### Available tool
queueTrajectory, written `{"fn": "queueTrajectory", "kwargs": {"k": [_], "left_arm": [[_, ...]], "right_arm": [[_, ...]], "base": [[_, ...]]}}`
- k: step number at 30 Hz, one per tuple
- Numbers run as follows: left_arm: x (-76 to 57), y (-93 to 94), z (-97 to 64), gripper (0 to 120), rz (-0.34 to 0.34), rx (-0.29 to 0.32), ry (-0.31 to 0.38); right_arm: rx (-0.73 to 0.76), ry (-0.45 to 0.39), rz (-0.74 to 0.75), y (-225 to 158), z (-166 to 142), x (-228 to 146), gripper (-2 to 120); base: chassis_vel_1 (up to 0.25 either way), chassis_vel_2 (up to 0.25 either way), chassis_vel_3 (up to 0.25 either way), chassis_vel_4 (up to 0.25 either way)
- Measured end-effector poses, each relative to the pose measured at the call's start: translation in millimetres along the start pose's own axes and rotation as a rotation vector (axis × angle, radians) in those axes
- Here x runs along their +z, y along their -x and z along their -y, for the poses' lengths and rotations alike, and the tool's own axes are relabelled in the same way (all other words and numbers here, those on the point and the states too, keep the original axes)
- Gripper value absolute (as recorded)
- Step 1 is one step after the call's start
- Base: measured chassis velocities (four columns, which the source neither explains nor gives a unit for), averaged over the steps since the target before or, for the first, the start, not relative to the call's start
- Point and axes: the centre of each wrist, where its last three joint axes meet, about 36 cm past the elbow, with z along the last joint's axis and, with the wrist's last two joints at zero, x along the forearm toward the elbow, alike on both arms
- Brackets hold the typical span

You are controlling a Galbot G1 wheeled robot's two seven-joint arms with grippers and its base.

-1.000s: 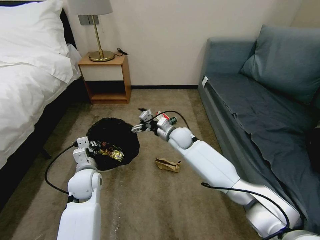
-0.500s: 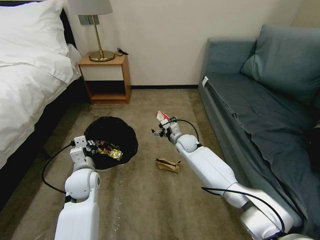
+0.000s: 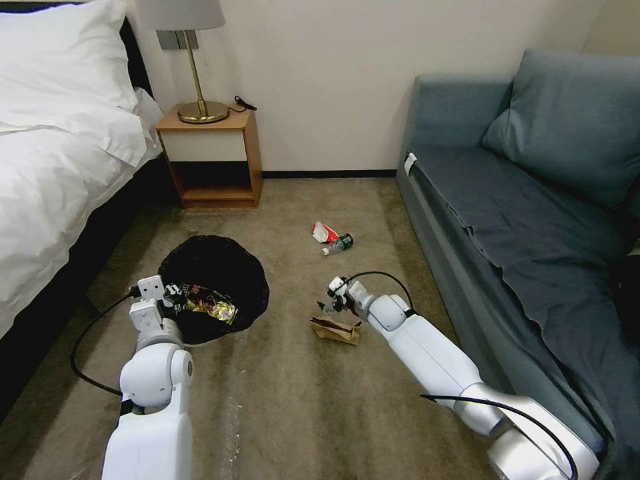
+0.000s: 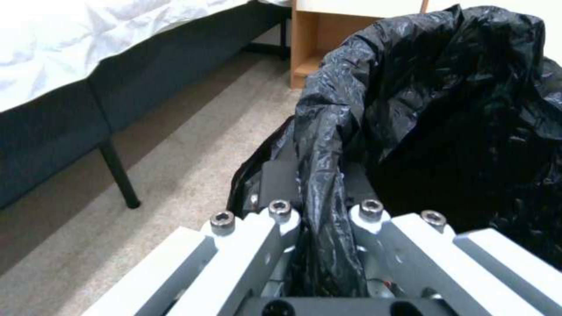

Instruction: Pick up the trash bin, then pick up the garbage on the floor and place it into the trash bin.

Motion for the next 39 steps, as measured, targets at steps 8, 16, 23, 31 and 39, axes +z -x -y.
{"fn": "queueTrajectory", "kwargs": {"k": [8,16,23,31,39], "left_arm": [[4.8,-2.4,-8.2,4,0.0,-0.015,-0.002],[8.4,-1.2,-6.3,4,-0.002,-0.007,-0.006],[6.0,-3.4,-1.2,4,0.005,0.005,-0.005],[1.6,-7.0,-0.8,4,0.013,0.003,-0.003],[0.7,-14.3,-9.4,4,0.016,-0.014,0.0]], "right_arm": [[-0.06,-0.149,-0.039,4.3,6.4,35.2,100],[-0.072,-0.114,-0.059,15.1,1.4,54.3,100],[-0.048,0.018,-0.11,20.3,2.0,70.4,100],[-0.018,0.091,-0.208,23.5,-13.0,77.7,100],[-0.007,0.095,-0.232,25.2,-22.2,80.5,95]], "base": [[0.0,0.0,0.0,0.0],[0.0,0.0,0.0,0.0],[0.0,0.0,0.0,0.0],[0.0,0.0,0.0,0.0],[0.0,0.0,0.0,0.0]]}}
